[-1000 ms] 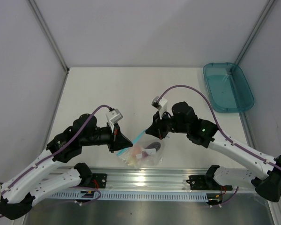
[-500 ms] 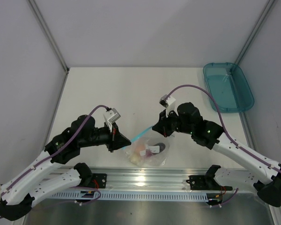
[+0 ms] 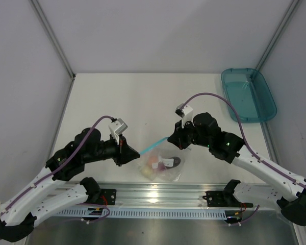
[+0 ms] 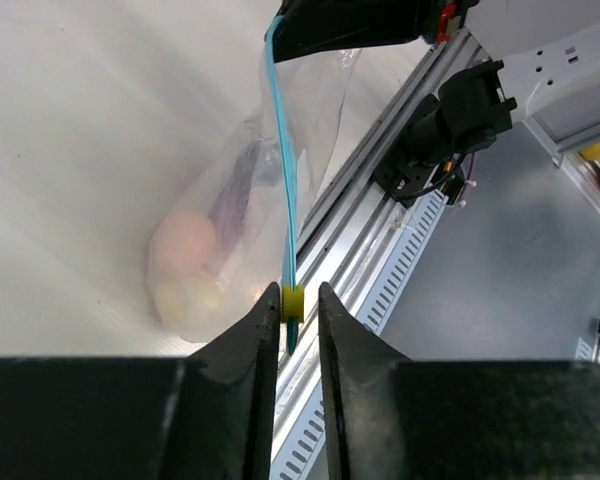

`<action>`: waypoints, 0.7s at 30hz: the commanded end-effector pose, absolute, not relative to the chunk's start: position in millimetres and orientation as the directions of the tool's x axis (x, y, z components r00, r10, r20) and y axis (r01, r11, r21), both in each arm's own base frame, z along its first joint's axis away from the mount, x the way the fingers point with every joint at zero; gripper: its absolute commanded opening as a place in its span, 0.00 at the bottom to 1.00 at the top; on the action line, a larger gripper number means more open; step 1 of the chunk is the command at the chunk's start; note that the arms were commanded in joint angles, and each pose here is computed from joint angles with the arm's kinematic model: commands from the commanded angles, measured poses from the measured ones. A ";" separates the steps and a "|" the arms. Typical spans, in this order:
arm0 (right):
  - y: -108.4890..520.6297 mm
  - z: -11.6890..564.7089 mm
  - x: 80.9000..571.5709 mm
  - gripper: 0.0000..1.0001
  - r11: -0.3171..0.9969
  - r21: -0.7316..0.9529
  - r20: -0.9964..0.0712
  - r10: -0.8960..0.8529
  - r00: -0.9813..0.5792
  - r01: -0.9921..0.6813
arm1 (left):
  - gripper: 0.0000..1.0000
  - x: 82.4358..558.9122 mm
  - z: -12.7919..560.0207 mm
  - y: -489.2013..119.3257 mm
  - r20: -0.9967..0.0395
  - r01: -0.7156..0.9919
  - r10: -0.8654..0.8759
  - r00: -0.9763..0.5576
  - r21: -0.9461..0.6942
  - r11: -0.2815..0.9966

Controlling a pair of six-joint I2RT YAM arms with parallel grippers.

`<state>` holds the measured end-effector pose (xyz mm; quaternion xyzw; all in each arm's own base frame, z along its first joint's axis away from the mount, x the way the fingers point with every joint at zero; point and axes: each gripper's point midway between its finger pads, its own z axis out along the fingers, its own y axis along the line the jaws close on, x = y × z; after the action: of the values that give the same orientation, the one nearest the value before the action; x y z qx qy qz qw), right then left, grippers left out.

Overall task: Place the food in the zip-top bag and seal the zipper
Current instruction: Zip the zipper food storage bag at the center of the board, then place the zipper food storage bag at the center of the board.

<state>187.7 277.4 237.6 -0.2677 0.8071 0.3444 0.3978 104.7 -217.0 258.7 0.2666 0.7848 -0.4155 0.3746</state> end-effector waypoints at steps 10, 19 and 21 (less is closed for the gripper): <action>292.3 233.5 233.8 0.00 0.684 0.309 -0.826 -0.151 -0.544 -0.660 | 1.00 141.0 282.0 -161.3 -0.887 0.558 -0.072 -0.457 -0.349 0.753; 289.2 229.6 338.3 0.00 0.778 0.289 -0.824 -0.095 -0.559 -0.558 | 1.00 141.8 272.2 -153.6 -0.895 0.543 -0.081 -0.439 -0.336 0.769; 290.6 207.6 362.7 0.00 0.793 0.289 -0.801 -0.106 -0.589 -0.536 | 1.00 139.0 270.1 -158.4 -0.890 0.558 -0.088 -0.448 -0.355 0.750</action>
<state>324.5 287.7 199.9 -0.1920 0.8644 0.2619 0.3838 138.7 -157.0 274.6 0.1508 0.7892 -0.3177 0.5034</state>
